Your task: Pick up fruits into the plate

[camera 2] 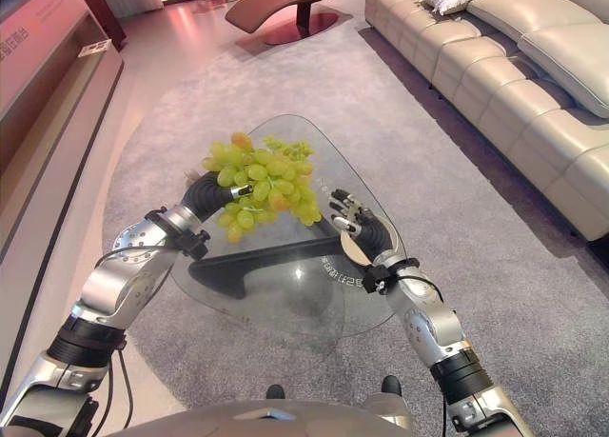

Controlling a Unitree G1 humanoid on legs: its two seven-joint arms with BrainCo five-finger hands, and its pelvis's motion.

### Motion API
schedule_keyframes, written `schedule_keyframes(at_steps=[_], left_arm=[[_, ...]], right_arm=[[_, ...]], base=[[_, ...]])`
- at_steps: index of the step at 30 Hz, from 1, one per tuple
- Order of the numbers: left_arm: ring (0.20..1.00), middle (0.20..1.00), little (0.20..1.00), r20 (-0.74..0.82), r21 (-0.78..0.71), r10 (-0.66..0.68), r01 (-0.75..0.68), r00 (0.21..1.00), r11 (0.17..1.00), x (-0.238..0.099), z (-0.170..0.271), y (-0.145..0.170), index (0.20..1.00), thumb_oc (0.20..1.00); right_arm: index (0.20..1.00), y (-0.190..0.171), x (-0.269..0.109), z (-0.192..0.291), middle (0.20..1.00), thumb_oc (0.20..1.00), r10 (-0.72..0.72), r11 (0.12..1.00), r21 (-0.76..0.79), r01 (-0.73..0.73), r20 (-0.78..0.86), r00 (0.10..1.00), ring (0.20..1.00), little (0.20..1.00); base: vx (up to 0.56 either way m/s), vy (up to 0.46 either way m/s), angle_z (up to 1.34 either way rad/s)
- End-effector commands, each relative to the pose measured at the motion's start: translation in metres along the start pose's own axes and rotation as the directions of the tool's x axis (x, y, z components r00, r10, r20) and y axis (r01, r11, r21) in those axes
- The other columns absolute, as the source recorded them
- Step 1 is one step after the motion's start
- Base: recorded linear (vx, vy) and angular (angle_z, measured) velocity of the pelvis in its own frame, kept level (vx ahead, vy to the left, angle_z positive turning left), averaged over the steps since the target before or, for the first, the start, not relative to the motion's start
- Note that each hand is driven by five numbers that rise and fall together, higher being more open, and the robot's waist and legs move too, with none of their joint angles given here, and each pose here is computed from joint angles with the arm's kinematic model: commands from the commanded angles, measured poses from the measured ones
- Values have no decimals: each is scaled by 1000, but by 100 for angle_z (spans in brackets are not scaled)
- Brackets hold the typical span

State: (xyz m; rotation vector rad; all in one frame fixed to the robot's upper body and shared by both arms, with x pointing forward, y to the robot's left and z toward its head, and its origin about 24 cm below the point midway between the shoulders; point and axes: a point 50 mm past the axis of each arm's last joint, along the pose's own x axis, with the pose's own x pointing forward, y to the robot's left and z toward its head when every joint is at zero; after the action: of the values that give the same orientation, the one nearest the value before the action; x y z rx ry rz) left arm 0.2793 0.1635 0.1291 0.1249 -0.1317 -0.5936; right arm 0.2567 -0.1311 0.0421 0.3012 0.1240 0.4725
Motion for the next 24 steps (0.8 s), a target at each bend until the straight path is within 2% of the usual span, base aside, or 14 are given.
schedule_keyframes(at_steps=[1,14,22,24], left_arm=[[200,200,200,206,87,-80,63,975,994,8,50,4,200,200],[200,200,200,70,73,-184,179,980,981,7,31,-4,200,200],[200,200,200,49,56,-212,210,976,976,8,27,-7,200,200],[200,200,200,53,56,-218,215,974,975,9,29,-9,200,200]], right_arm=[[1000,18,12,24,1000,1000,107,994,8,-109,131,986,1000,1000],[1000,26,15,59,1000,1000,112,985,-159,-68,289,951,1000,1000],[1000,32,17,68,1000,1000,151,982,-157,-107,306,940,1000,1000],[1000,36,19,66,1000,1000,193,979,-119,-166,274,942,1000,1000]], base=[[0,0,0],[0,0,0],[0,0,0],[0,0,0]])
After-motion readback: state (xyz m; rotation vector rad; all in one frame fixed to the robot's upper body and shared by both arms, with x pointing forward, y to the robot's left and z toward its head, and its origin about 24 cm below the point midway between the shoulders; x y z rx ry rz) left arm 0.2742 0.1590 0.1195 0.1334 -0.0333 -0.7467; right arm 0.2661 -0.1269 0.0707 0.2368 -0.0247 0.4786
